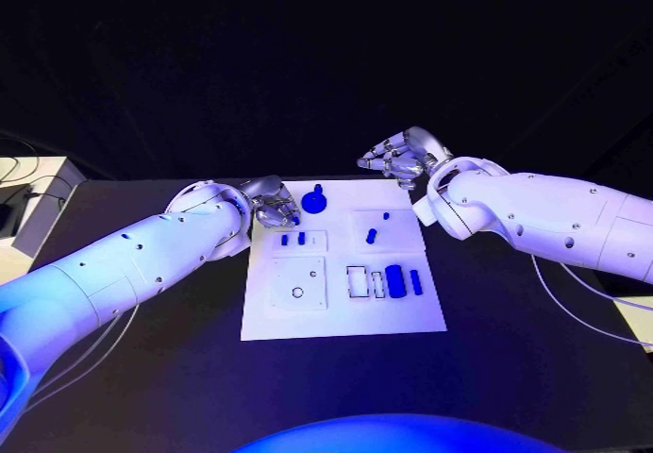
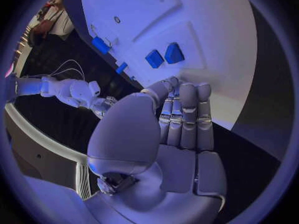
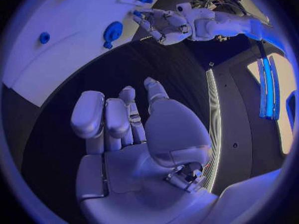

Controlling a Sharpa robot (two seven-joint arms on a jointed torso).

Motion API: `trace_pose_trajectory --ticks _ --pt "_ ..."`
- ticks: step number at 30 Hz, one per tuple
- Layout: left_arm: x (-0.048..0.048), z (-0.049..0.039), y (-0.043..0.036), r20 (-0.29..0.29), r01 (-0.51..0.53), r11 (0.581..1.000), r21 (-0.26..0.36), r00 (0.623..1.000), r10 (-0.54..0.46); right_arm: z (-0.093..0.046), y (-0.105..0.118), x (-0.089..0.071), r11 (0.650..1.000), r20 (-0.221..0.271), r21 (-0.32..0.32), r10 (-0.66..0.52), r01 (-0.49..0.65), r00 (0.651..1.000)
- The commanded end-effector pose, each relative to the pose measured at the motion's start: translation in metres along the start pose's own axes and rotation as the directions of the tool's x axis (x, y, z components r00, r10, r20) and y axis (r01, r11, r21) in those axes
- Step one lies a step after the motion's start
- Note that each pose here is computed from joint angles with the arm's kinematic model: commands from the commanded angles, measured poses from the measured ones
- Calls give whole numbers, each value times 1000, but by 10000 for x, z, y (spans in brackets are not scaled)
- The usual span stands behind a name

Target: Assemble the parts on the task board

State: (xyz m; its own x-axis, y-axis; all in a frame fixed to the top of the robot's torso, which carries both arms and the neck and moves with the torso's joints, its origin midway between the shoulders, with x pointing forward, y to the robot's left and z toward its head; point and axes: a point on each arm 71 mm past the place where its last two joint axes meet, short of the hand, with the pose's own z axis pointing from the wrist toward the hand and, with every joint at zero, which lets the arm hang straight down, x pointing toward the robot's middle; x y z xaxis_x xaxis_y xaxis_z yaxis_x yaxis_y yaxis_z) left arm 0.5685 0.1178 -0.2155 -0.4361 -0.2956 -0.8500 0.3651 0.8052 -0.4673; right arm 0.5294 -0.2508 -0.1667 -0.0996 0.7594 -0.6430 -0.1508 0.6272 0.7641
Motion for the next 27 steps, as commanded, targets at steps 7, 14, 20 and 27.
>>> trace_pose_trajectory --ticks 7,14,20,27 --pt "66 -17 10 -29 -18 1000 -12 999 18 -2 3 -3 1000 -7 -10 -6 6 1000" --pt "56 -19 6 -14 -19 1000 -12 1000 19 0 4 -1 1000 -8 -10 -6 6 1000" --pt "48 -23 11 -5 -19 1000 -16 1000 19 1 2 -4 1000 -5 -9 -6 6 1000" --pt "23 -41 64 8 -27 999 -30 1000 28 4 -21 -33 1000 7 -6 -10 10 1000"
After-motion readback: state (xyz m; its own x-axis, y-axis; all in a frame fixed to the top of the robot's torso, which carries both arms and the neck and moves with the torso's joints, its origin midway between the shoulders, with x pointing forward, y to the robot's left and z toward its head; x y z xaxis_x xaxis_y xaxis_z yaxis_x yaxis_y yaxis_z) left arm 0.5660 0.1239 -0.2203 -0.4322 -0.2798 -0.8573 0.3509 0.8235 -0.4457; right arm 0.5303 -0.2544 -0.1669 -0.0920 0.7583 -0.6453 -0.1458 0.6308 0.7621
